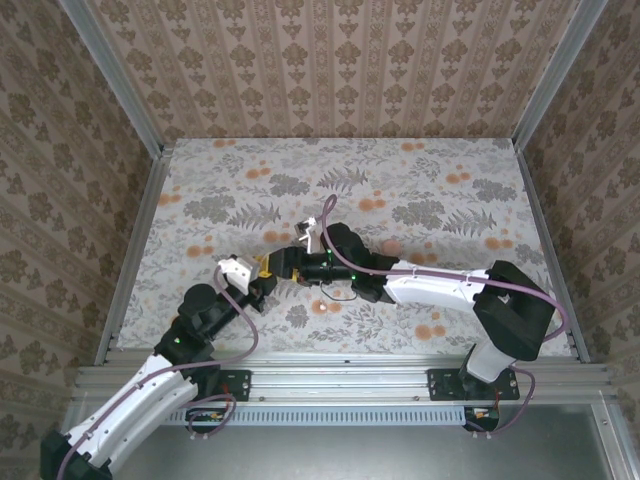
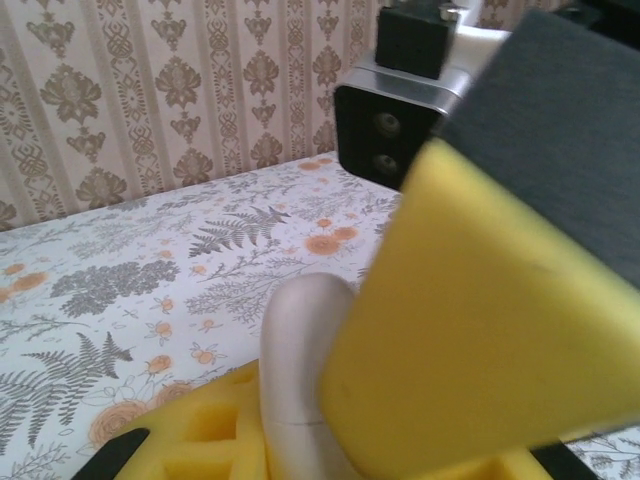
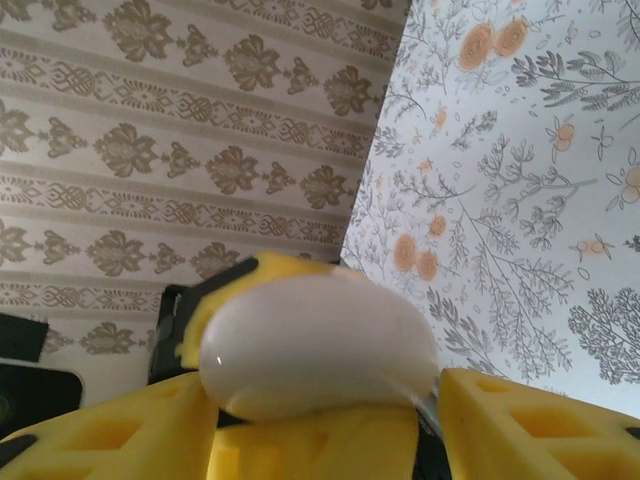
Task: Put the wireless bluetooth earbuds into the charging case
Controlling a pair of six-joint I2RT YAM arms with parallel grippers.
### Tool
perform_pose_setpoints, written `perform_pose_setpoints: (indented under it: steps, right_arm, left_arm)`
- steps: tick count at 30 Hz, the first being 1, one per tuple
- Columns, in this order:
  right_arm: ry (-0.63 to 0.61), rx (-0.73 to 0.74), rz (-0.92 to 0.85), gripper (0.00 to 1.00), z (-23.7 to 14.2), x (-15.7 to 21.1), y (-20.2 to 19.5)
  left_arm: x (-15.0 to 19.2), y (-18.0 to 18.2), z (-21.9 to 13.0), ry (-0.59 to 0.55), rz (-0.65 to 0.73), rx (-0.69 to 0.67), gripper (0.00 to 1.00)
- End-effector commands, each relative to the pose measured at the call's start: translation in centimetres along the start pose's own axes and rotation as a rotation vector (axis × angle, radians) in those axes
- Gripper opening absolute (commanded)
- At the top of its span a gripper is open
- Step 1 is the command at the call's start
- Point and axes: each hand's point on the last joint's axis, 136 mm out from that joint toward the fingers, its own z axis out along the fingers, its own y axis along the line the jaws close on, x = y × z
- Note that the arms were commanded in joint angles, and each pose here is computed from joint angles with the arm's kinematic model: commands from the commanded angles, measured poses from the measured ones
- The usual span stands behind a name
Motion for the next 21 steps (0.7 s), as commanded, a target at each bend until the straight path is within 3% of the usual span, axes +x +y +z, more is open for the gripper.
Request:
perform_pose_setpoints:
  steps: [1, 9, 21]
  right_arm:
    - [-0.021, 0.022, -0.045, 0.64, -0.9, -0.2, 0.4]
    - [-0.077, 0.071, -0.139, 0.71, -2.5, -1.3, 0.6]
    - [-0.163, 0.145, -0.338, 0.71, -6.6, -3.4, 1.1]
  left_arm:
    - [-2.0, 0.7, -0.3, -0.046, -0.014, -0.035, 0.00]
    - [-0.8, 1.8, -0.4, 0.000, -0.084, -0.065, 0.00]
    - [0.7, 2.8, 0.1, 0.067, -0.214, -0.030, 0.00]
